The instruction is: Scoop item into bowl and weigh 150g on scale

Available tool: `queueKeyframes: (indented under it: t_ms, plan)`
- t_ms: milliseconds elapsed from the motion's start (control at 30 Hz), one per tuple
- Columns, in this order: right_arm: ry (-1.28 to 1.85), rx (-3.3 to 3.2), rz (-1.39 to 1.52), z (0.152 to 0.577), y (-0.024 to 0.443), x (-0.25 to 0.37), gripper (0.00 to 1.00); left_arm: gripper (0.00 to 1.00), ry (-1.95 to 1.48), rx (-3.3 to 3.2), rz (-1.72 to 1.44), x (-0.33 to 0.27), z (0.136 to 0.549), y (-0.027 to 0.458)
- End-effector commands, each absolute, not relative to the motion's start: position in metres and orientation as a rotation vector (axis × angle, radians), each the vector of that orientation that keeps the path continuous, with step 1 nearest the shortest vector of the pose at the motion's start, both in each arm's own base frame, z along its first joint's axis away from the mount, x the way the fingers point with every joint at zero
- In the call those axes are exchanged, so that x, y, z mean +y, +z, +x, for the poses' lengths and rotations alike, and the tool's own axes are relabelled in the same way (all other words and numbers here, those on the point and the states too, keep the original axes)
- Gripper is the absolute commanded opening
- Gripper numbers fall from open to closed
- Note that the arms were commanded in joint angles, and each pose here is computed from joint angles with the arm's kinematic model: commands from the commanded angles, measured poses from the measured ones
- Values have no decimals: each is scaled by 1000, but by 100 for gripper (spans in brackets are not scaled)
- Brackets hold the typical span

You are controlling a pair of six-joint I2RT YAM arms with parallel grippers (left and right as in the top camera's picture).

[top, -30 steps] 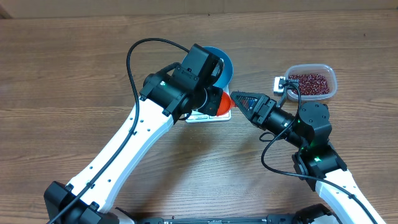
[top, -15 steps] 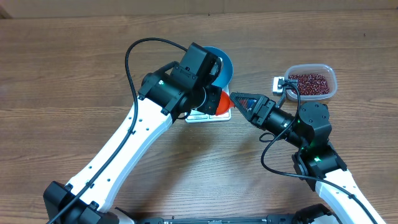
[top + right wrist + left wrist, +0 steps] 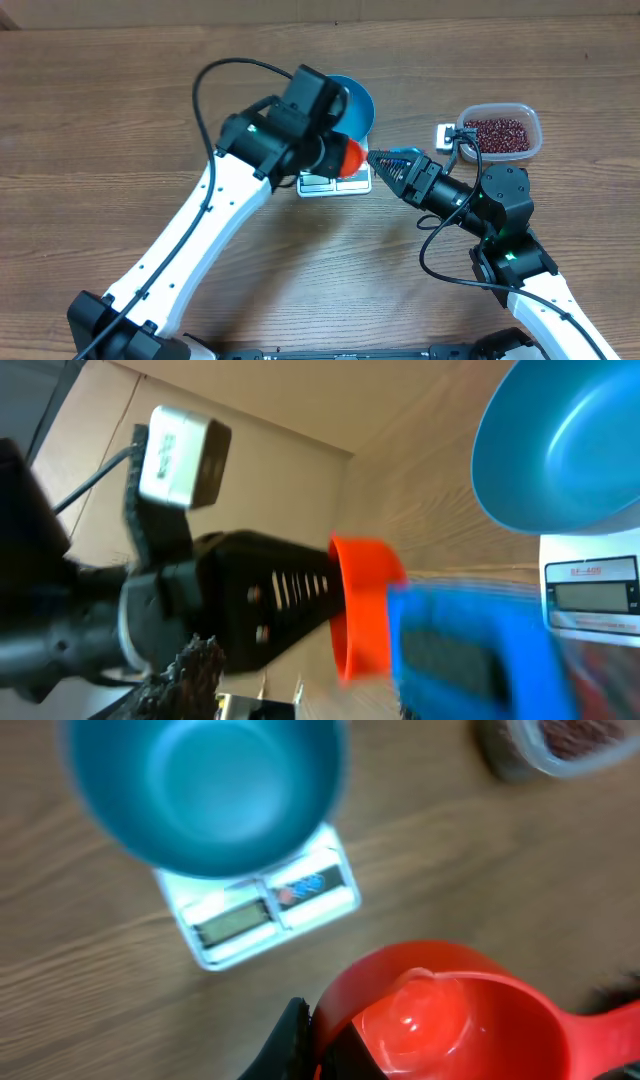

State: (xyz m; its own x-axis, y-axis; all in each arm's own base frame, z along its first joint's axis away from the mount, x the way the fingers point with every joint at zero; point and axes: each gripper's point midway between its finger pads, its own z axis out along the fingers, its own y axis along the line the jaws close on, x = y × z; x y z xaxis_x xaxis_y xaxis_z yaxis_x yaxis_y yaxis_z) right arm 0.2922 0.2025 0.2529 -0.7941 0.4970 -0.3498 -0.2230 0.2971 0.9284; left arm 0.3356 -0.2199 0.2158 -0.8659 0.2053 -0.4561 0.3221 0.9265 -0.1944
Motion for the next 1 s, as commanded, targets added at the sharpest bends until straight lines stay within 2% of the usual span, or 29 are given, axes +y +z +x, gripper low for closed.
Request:
queueKeyframes:
  t_ms: [0,133,367,533,700,967]
  plan:
    - [1570,1935,188,289,269,206,61,4,-287,2631,314,-204,349,218]
    - [1570,1935,188,289,270,206,68,4,-286,2633,315,-204,349,218]
    - [1569,1935,189,289,269,206,70,4,-317,2646,345,-208,344,217]
    - [1538,1950,236,293,263,202,74,4,-395,2644,439,-219,337,217]
    - [1468,1965,296,300,254,195,75,4,-411,2648,450,-220,335,217]
    - [1456,1913,291,305,263,192,75,4,-405,2653,477,-220,333,216]
